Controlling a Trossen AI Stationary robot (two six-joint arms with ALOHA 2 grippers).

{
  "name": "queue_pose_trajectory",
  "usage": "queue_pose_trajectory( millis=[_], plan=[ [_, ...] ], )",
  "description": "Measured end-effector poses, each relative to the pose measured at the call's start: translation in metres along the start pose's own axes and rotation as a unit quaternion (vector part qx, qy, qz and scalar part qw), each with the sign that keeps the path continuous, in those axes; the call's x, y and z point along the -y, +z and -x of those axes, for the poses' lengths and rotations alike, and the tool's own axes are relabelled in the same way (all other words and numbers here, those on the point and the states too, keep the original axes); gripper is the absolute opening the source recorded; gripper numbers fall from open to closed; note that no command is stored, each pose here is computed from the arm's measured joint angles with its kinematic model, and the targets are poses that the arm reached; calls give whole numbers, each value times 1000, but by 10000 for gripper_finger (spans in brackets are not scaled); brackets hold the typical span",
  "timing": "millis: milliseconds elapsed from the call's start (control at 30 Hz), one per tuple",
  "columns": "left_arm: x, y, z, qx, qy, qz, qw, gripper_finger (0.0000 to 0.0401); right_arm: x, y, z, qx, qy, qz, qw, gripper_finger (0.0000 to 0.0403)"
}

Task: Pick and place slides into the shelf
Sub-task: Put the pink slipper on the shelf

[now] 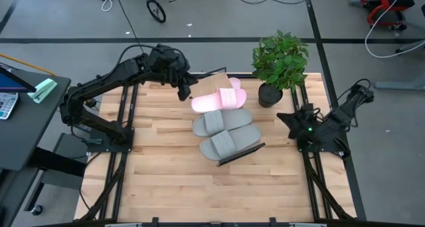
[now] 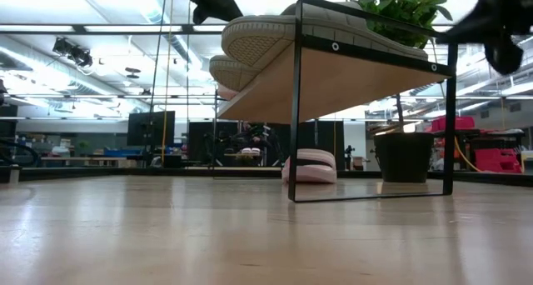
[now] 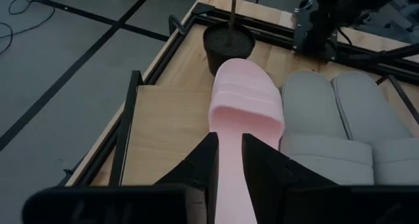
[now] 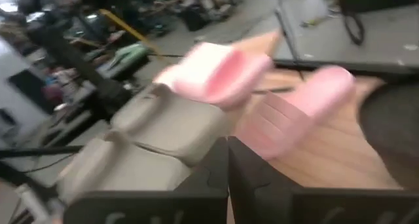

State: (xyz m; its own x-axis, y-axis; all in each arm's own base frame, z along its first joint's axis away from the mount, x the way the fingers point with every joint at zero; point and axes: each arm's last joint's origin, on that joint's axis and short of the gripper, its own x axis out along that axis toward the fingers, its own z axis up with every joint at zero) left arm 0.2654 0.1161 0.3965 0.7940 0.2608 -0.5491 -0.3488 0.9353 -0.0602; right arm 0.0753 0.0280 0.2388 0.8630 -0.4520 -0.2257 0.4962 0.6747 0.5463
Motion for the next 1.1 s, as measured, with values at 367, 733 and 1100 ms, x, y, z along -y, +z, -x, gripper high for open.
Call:
queue_pose_trajectory(
  millis=[367, 733, 1100],
  plan=[
    [0, 0, 0, 0, 0, 0, 1000, 75, 34, -53, -17, 32, -51, -143, 988, 0],
    [-1, 0, 0, 2, 1, -5, 1000, 72, 46, -65, -32, 33, -94, -202, 974, 1],
    [-1, -1, -3, -4, 1, -12, 1000, 67, 52, -63, -57, 7, -92, -185, 978, 1]
  ],
)
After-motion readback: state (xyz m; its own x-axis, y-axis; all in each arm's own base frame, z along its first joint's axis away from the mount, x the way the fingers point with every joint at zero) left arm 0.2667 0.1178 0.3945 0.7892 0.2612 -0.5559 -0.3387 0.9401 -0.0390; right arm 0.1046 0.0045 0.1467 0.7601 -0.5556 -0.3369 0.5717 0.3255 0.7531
